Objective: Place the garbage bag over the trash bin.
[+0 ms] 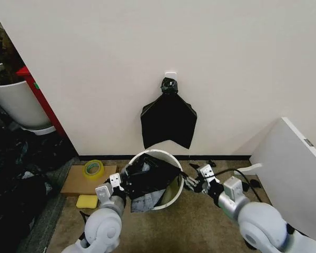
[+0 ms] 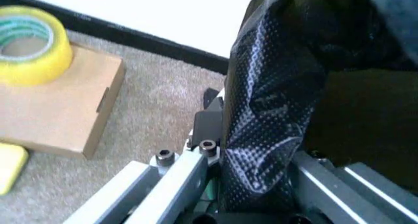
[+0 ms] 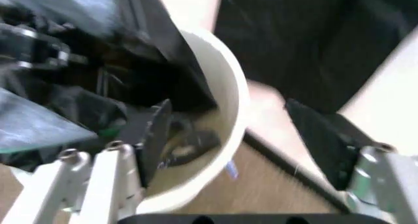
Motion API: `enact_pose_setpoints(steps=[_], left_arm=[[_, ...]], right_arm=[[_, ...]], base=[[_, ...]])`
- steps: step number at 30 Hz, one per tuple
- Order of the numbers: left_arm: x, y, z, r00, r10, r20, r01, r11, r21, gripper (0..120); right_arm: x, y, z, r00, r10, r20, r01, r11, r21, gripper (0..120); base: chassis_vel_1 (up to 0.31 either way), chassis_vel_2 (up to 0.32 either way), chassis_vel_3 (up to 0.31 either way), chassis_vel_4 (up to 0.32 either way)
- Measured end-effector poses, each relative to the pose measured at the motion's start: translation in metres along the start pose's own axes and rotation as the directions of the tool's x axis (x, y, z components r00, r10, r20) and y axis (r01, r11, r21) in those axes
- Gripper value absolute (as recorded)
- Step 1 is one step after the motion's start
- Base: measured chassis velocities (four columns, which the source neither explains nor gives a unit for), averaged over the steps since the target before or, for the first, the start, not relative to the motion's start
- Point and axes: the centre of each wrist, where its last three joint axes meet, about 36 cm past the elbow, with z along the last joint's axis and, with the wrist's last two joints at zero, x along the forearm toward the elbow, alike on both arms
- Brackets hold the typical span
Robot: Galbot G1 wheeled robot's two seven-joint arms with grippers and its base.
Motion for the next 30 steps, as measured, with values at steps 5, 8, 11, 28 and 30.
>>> enact_pose_setpoints(steps=[5,8,11,28,30], left_arm=[[0.001,0.002,-0.009,1.0,0.011,0.005,-0.011,0.999,-0.04,1],[-0.001,0.001,-0.014,1.0,0.022,-0.002,-0.022,0.997,-0.077,1],[-0.005,-0.003,-0.025,0.999,0.044,-0.012,-0.045,0.988,-0.15,1],[-0.018,-0.012,-0.029,0.995,0.094,0.021,-0.082,0.946,-0.314,1],[-0.02,-0.013,-0.028,0.995,0.101,0.024,-0.088,0.943,-0.32,1]], right_arm=[[0.015,0.009,-0.005,0.998,-0.029,0.059,0.02,0.99,0.143,86],[0.018,0.015,-0.009,0.99,-0.076,0.123,0.046,0.972,0.23,95],[0.007,0.017,-0.011,0.963,-0.188,0.193,0.105,0.922,0.372,100],[-0.048,0.017,-0.023,0.945,-0.299,0.132,0.181,0.814,0.551,95],[-0.053,0.019,-0.016,0.946,-0.297,0.13,0.171,0.798,0.577,87]], base=[[0.0,0.0,0.0,0.0],[0.0,0.0,0.0,0.0],[0.0,0.0,0.0,0.0],[0.0,0.0,0.0,0.0],[0.0,0.0,0.0,0.0]])
